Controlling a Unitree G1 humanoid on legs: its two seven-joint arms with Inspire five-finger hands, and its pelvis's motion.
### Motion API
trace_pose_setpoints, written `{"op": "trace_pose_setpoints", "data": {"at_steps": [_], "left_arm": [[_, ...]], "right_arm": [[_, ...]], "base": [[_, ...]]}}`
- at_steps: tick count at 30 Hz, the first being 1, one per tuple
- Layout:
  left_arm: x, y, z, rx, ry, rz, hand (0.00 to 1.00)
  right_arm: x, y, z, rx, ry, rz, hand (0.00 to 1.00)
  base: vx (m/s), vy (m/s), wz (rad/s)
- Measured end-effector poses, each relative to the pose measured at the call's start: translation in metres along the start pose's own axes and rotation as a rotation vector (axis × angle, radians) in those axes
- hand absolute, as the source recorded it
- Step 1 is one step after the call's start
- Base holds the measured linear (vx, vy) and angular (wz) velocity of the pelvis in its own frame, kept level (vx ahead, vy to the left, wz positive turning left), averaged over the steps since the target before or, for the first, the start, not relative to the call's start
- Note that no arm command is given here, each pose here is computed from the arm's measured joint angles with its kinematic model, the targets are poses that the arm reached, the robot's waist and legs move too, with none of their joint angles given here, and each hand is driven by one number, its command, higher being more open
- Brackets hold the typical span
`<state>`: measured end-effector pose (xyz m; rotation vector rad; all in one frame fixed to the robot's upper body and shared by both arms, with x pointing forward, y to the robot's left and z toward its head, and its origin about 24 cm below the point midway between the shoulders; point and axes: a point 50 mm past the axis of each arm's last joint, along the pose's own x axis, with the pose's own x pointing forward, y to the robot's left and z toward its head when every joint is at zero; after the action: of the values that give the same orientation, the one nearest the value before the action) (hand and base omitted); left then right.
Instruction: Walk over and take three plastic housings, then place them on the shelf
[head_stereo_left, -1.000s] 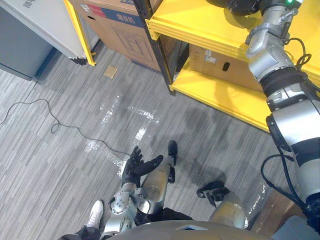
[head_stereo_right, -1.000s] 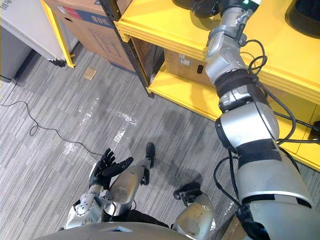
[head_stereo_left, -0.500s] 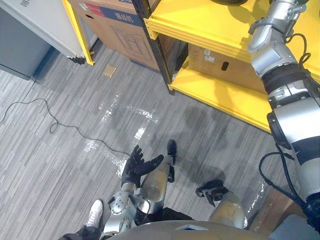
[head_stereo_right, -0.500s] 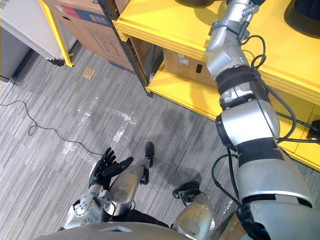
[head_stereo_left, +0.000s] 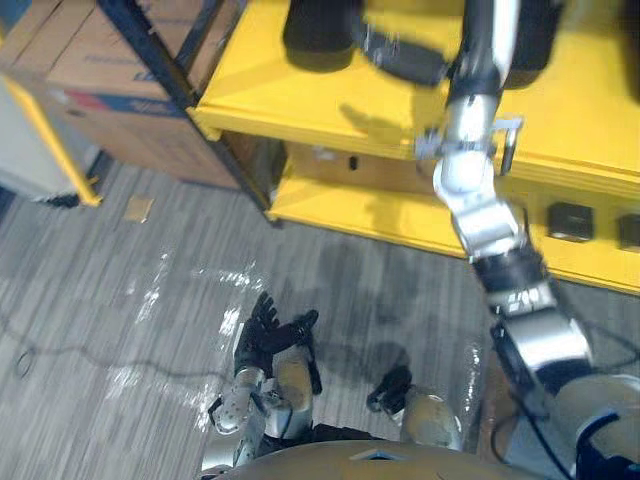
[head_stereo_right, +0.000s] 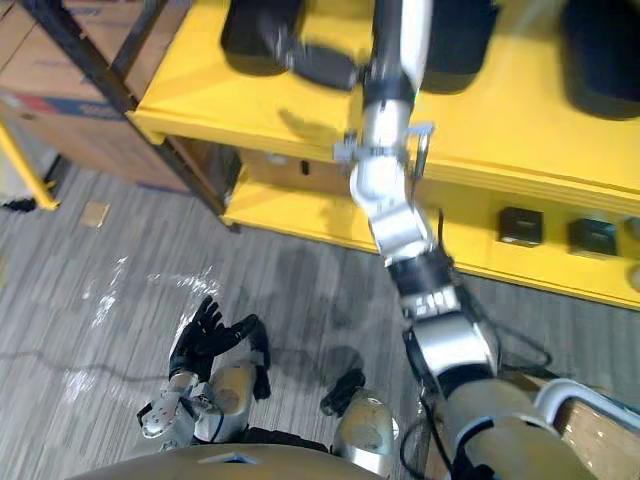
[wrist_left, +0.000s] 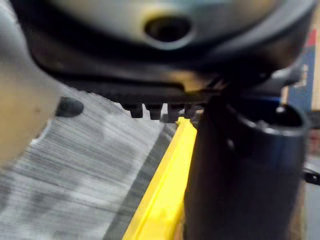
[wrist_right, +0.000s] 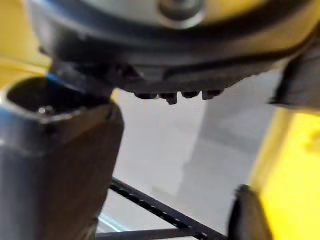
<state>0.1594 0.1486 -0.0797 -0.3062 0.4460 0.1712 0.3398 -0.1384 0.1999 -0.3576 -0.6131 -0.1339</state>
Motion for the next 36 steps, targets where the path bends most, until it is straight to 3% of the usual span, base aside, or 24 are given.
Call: {"op": "trace_pose_setpoints", "data": {"at_steps": [3, 7, 10, 12, 19, 27, 36], "left_arm": [[-0.004, 0.004, -0.004, 0.031, 0.011, 0.010, 1.00], [-0.006, 0.005, -0.006, 0.045, 0.019, 0.019, 1.00], [-0.007, 0.006, -0.007, 0.066, 0.022, 0.020, 1.00], [-0.007, 0.008, -0.011, 0.080, 0.040, 0.025, 1.00], [-0.010, 0.020, -0.019, 0.116, 0.087, 0.056, 1.00], [-0.019, 0.026, -0.031, 0.128, 0.159, 0.067, 1.00], [-0.021, 0.027, -0.034, 0.090, 0.196, 0.083, 1.00]], "right_arm": [[-0.023, -0.004, -0.020, -0.029, 0.089, 0.058, 1.00], [-0.020, -0.024, -0.019, -0.051, 0.095, -0.010, 1.00], [-0.022, -0.036, -0.027, -0.252, 0.122, 0.027, 1.00], [-0.028, -0.035, -0.036, -0.359, 0.155, 0.103, 1.00], [-0.040, -0.025, -0.048, -0.424, 0.194, 0.202, 1.00], [-0.028, -0.022, -0.077, -0.809, 0.244, 0.364, 1.00], [-0.005, -0.041, -0.086, -0.912, 0.345, 0.315, 1.00]], "base": [[0.09, 0.039, -0.30], [0.05, 0.036, -0.19], [0.03, 0.024, -0.05], [0.03, 0.025, -0.07], [-0.01, 0.022, -0.01], [-0.02, 0.015, 0.08], [0.00, -0.001, 0.14]]}}
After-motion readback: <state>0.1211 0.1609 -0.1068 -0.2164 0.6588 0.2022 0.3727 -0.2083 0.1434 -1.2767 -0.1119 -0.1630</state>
